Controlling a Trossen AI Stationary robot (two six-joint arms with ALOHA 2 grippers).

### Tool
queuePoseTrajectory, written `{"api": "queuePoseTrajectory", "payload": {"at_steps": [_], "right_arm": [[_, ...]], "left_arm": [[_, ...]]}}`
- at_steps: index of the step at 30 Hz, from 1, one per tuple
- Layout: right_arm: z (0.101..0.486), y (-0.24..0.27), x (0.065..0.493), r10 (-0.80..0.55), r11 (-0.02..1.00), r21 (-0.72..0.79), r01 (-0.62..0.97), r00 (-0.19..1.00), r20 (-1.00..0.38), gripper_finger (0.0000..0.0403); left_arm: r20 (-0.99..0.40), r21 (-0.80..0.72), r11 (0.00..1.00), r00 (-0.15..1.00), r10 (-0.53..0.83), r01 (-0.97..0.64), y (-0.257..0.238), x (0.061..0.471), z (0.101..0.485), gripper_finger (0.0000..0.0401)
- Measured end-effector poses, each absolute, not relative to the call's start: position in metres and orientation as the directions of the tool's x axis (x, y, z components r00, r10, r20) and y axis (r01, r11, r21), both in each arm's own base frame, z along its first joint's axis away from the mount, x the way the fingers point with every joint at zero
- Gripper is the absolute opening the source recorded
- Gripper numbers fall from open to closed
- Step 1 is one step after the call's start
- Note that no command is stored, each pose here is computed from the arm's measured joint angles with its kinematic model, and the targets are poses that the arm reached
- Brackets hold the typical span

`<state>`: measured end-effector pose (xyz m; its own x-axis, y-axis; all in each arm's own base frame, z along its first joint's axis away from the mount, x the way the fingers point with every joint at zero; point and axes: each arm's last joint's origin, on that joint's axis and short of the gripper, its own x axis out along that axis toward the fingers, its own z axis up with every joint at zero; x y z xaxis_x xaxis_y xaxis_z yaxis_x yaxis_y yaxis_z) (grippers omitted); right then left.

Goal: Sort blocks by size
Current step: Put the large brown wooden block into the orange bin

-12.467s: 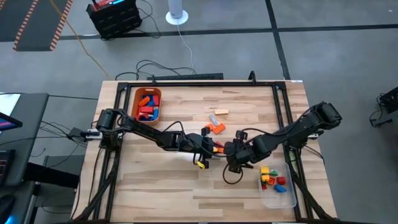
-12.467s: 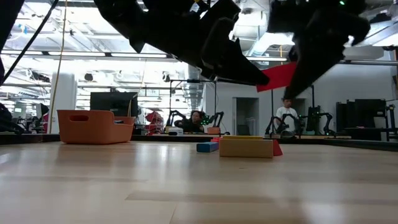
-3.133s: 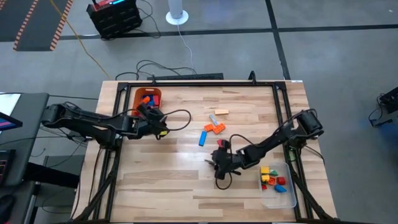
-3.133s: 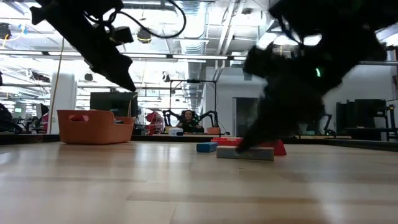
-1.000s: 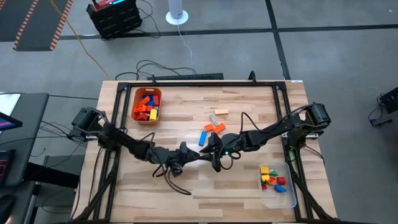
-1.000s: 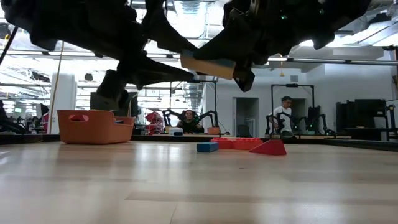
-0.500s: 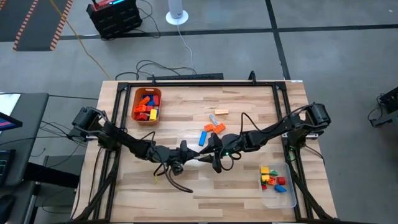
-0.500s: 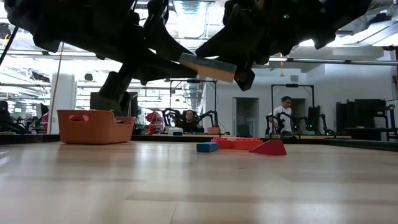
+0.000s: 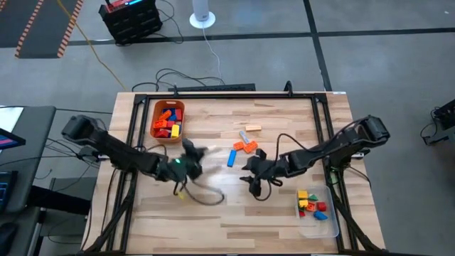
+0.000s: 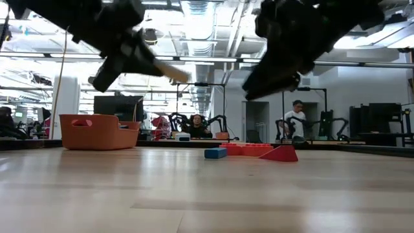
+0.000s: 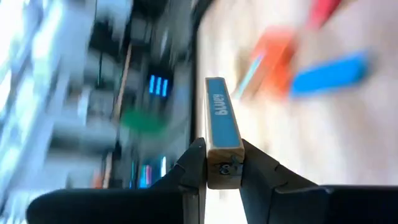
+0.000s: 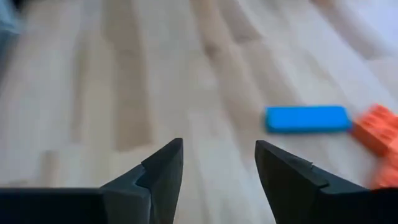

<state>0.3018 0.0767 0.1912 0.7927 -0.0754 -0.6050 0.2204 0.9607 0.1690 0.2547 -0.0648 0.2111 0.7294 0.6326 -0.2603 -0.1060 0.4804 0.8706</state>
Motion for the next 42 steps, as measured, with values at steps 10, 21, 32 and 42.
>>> {"api": "queuePoseTrajectory", "payload": {"at_steps": [10,21,32,42], "right_arm": [[0.183,0.068,0.299,-0.252,0.930,0.054,0.365,0.736,-0.628,0.0225],[0.187,0.071,0.302,-0.237,0.934,0.080,0.350,0.769,-0.594,0.0224],[0.175,0.067,0.290,-0.268,0.872,0.110,0.477,0.654,-0.707,0.0224],[0.155,0.067,0.285,-0.325,0.707,0.177,0.684,0.537,-0.779,0.0224]], "left_arm": [[-0.361,0.641,0.458,0.285,0.888,-0.615,0.017,0.187,0.225,0.0057],[-0.582,0.474,0.472,0.138,0.801,-0.743,0.054,0.165,0.218,0.0076],[-0.602,0.487,0.505,0.145,0.785,-0.712,0.053,0.165,0.217,0.0182],[-0.593,0.460,0.497,0.163,0.789,-0.736,0.053,0.168,0.218,0.0253]]}}
